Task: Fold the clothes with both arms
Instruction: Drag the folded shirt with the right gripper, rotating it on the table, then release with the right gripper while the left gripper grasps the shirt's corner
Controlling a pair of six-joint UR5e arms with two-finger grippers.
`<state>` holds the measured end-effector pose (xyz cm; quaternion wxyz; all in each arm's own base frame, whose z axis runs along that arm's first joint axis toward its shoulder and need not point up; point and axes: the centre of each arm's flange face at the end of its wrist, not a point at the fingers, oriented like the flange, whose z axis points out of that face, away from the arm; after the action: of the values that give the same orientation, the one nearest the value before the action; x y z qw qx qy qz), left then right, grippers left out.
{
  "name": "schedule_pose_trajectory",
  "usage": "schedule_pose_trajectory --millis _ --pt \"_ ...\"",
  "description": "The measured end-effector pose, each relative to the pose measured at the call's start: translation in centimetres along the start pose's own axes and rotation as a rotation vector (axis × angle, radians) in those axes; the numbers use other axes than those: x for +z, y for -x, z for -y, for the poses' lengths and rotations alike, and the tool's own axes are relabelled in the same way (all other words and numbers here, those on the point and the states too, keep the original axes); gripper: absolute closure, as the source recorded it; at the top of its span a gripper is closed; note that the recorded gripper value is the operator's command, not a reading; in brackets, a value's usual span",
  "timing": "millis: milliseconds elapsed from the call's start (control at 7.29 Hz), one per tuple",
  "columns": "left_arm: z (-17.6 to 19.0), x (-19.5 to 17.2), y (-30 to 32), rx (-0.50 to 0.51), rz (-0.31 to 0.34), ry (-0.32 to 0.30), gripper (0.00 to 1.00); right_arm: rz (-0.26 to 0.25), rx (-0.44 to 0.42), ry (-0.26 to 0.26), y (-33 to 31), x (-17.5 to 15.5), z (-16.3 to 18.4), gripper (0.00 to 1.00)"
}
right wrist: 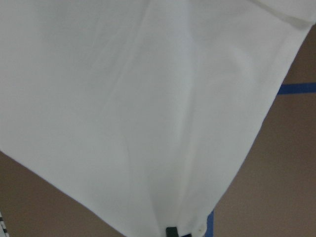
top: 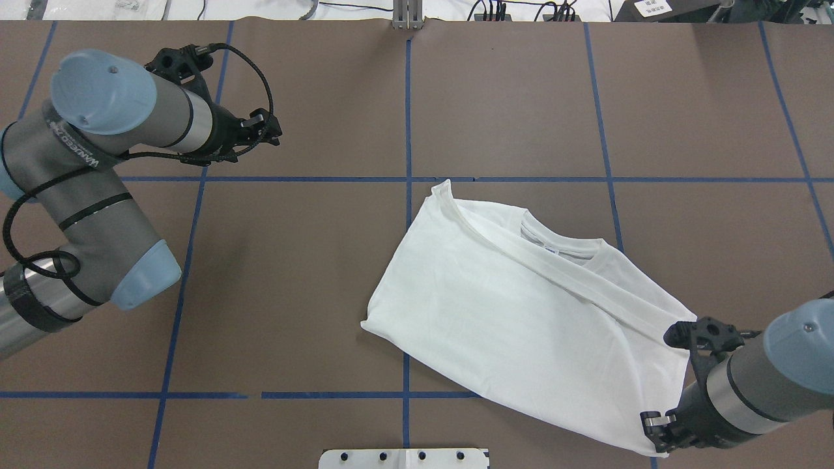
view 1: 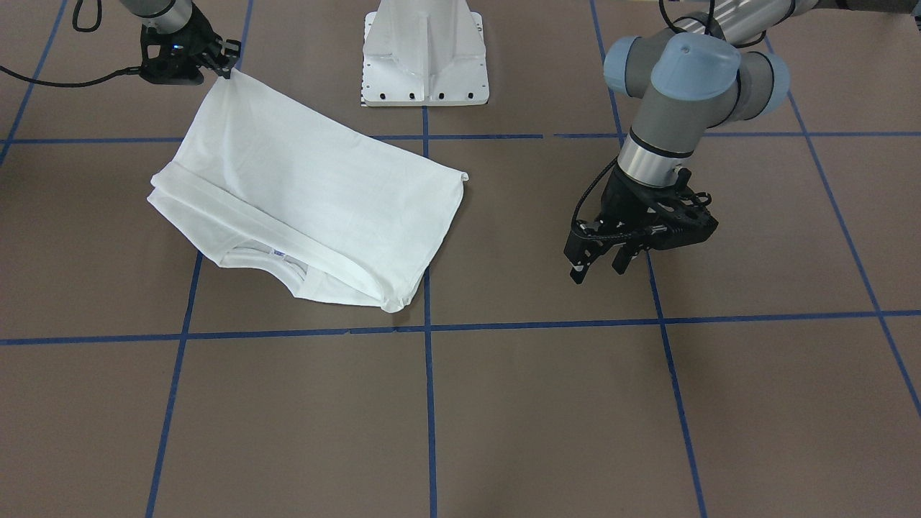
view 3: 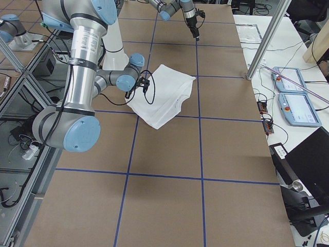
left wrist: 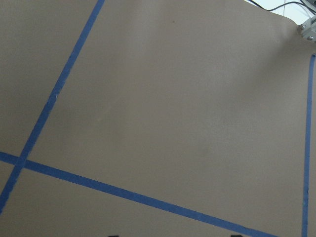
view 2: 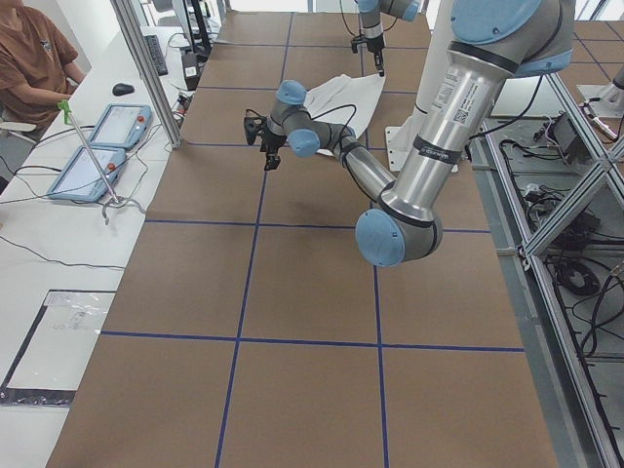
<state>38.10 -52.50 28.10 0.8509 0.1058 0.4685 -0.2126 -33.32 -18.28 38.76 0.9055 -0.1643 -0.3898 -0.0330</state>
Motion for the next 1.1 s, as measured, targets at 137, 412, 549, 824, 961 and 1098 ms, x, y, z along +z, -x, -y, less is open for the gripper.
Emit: schedule_pose_trajectory --millis 137,412,549,824,961,1098 --pt "-0.1 0.1 0.0 0.003 -0.002 0.003 0.16 0.003 -0.013 0.013 0.6 0.3 -0.7 0.0" --pt "-1.8 0.4 -0.8 0.019 -0.014 0.033 0.01 0.086 -0.003 -0.061 3.2 -2.0 1.8 0.0" --pt "-4.2 0.6 -1.9 0.023 -0.028 0.066 0.01 0.147 0.027 -0.141 4.4 -4.7 4.7 0.0" --pt "-10.6 0.4 -4.3 -0.021 -0.06 0.153 0.01 0.233 0.093 -0.288 4.2 -10.7 9.3 0.0" --pt "-14.3 0.6 -5.2 -0.068 -0.062 0.204 0.01 0.261 0.118 -0.343 3.7 -13.0 10.7 0.0" --pt "-17.8 0.8 -5.8 -0.116 -0.056 0.253 0.01 0.275 0.139 -0.381 3.2 -14.5 11.9 0.0"
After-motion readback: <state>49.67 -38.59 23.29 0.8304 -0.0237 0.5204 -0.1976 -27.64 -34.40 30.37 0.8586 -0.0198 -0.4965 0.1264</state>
